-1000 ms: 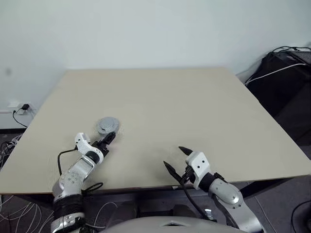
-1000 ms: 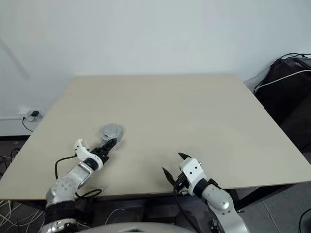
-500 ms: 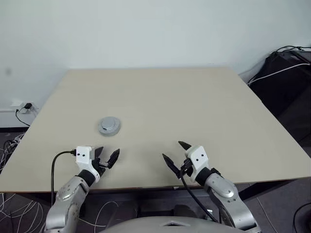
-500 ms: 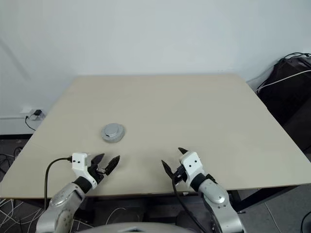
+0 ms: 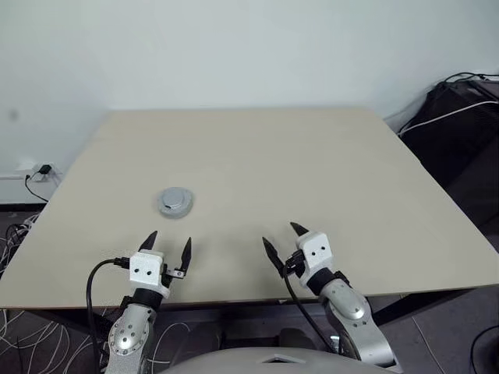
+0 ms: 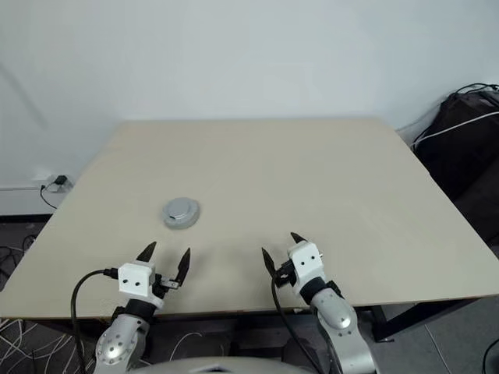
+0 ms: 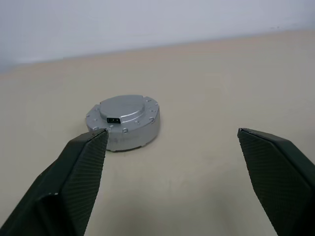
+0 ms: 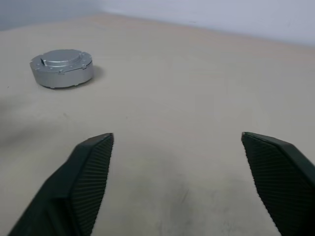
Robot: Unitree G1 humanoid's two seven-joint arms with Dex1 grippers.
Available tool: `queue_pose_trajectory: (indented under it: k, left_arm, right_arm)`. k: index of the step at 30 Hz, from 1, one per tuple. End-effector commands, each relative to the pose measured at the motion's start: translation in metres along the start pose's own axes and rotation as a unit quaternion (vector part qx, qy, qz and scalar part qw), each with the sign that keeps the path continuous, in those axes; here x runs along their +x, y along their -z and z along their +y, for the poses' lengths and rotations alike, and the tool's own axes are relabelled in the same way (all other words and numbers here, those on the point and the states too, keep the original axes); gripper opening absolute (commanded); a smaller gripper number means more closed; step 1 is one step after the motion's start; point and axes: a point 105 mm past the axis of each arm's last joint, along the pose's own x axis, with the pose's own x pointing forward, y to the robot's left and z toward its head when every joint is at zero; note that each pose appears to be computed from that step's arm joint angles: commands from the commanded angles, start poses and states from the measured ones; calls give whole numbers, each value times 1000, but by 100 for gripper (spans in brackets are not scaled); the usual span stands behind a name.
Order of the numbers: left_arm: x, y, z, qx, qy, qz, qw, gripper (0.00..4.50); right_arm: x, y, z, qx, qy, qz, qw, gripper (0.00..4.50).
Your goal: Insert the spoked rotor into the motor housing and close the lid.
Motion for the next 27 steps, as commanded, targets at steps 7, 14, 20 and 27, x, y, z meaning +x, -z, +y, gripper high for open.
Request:
queue_pose_trajectory:
  k: [7, 14, 20, 27]
  left_arm:
    - [2, -1, -3, -21, 12, -18, 1000, 152]
    - [8, -1, -7, -15, 30, -21, 999, 4]
    - [14, -8, -10, -16, 39, -29, 999, 4]
    - [14, -7, -10, -18, 36, -27, 999, 4]
  right_arm:
    - [-1, -6, -12, -5, 16, -14, 1000, 127]
    - [-1, -8, -14, 2, 28, -20, 999, 0]
    - [-3, -7, -17, 6, 35, -19, 999, 0]
    - [-2, -10, -20, 3, 38, -22, 999, 0]
